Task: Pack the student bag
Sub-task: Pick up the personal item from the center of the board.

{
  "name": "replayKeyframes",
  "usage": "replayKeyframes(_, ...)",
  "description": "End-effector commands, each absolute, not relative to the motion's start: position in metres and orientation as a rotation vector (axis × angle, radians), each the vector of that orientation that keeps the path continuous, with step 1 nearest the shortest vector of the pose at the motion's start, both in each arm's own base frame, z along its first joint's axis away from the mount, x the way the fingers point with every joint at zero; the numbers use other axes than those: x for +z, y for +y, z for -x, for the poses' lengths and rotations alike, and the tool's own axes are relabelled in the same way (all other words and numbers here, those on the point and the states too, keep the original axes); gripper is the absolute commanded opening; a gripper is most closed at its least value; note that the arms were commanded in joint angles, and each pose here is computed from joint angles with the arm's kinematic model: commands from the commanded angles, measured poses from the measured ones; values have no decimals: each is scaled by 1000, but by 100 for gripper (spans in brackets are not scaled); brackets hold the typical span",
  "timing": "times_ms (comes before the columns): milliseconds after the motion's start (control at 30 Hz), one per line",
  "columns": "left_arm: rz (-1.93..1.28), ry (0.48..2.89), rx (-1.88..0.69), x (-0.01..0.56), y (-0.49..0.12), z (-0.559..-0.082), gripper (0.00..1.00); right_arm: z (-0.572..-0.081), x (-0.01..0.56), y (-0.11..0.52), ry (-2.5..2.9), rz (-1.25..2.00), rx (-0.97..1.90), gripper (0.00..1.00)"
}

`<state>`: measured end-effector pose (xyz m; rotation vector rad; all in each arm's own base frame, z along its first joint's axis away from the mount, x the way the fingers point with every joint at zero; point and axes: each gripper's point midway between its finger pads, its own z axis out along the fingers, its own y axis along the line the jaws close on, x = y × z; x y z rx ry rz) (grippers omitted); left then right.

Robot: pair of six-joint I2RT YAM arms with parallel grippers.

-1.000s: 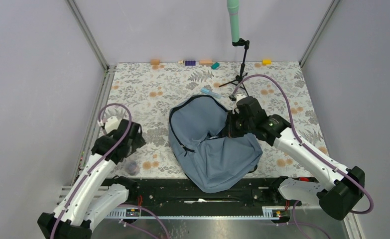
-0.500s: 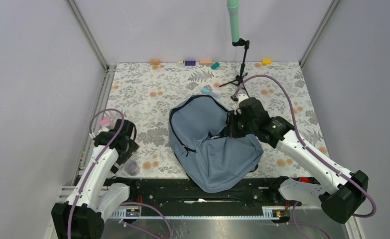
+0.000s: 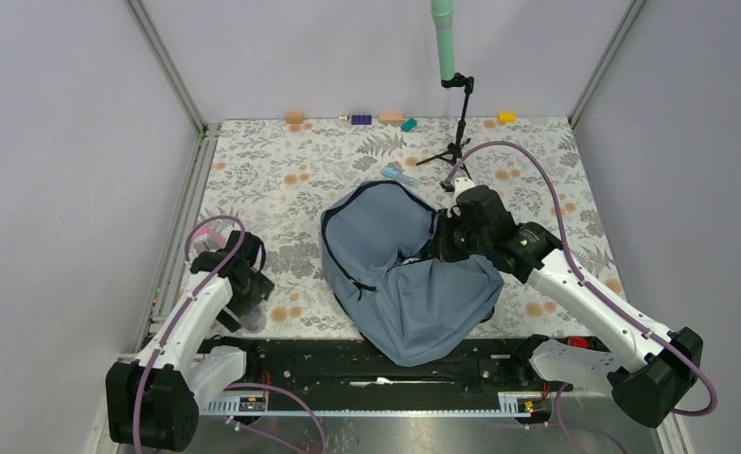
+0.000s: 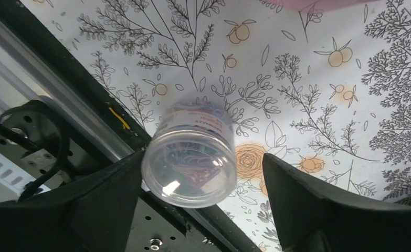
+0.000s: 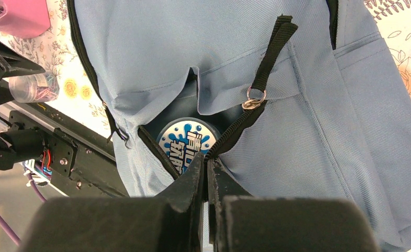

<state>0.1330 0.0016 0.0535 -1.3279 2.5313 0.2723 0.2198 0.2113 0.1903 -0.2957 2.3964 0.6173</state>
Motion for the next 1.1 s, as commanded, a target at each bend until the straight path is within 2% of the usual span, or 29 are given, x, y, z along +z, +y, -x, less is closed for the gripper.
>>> replayKeyframes(0, 1336, 2536, 159, 47, -11, -142, 75, -234, 230, 220, 2221, 300, 678, 0)
replayKeyframes(133, 1303, 2544, 121, 46, -15, -148, 46, -235, 229, 221, 2224, 298, 678, 0)
replayKeyframes(200, 1272, 2537, 106, 49, -16, -154, 35, -235, 228, 221, 2229, 297, 679, 0)
replayKeyframes(233, 1251, 2533, 95, 51, -17, -158, 34, -235, 227, 222, 2232, 297, 680, 0)
replayKeyframes(567, 994, 2535, 73, 68, -45, -189, 32, -233, 222, 226, 2260, 289, 702, 0)
replayKeyframes(833, 729, 2619, 13, 55, -67, -197, 49, -229, 220, 227, 2270, 291, 723, 0)
replayKeyframes(967, 596, 2606, 6, 57, -73, -203, 48, -227, 220, 228, 2275, 282, 738, 0)
replayKeyframes(1067, 499, 2560, -49, 65, -81, -207, 42, -227, 219, 228, 2277, 281, 744, 0)
